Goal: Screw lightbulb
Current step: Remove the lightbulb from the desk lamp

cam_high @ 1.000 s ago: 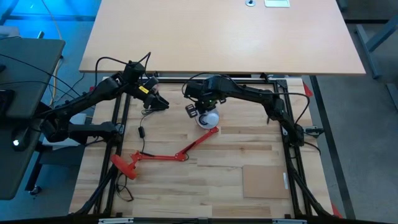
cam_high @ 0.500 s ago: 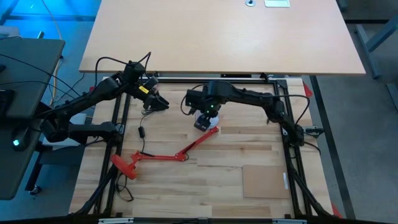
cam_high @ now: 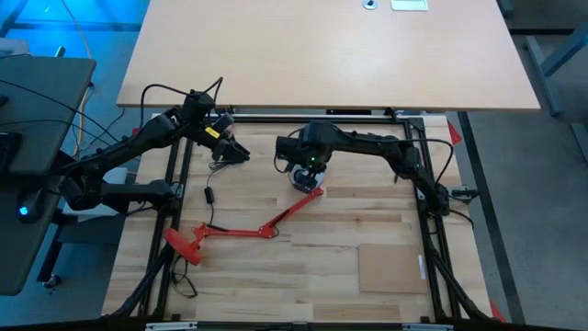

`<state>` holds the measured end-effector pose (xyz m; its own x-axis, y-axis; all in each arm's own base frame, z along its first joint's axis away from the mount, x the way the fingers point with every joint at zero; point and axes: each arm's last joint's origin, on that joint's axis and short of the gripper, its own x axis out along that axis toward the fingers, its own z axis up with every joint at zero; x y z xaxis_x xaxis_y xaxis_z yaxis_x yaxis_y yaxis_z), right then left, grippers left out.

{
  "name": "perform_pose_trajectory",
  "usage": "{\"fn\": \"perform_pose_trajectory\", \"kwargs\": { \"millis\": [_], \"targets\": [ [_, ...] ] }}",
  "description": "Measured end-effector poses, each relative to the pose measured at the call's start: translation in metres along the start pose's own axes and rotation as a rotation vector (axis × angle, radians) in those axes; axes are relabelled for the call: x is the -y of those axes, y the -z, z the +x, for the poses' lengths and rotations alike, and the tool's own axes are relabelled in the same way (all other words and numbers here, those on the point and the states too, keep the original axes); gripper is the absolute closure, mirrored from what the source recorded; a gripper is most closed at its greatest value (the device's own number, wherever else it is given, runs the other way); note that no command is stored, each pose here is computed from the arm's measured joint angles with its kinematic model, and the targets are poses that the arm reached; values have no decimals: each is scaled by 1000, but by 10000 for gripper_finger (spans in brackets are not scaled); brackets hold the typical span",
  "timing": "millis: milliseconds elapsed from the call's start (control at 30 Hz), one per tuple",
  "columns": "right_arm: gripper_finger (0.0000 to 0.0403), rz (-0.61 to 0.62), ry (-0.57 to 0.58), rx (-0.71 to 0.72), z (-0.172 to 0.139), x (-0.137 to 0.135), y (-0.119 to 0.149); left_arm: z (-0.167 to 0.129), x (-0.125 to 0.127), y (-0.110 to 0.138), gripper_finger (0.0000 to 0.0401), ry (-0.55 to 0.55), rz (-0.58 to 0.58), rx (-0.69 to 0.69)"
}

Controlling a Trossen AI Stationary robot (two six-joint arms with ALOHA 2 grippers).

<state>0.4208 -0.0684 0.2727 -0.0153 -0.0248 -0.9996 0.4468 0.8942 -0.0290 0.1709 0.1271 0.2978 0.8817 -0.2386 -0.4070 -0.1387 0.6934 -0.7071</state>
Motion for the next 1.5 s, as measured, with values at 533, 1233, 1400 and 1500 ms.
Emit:
{"fn": "perform_pose_trajectory", "kwargs": {
  "millis": [533,1233,1400,1500],
  "targets": [
    [104,-15,23,-76,26,-1,3,0,0,0,140,-6,-18,3],
    [181,23,131,92,-13,3,-1,0,-1,0,140,-34,-10,12],
    [182,89,115,232,-53,7,6,0,-1,0,140,-34,-9,11],
    [182,184,86,285,-74,12,18,0,-1,0,140,-34,0,11]
  ]
}}
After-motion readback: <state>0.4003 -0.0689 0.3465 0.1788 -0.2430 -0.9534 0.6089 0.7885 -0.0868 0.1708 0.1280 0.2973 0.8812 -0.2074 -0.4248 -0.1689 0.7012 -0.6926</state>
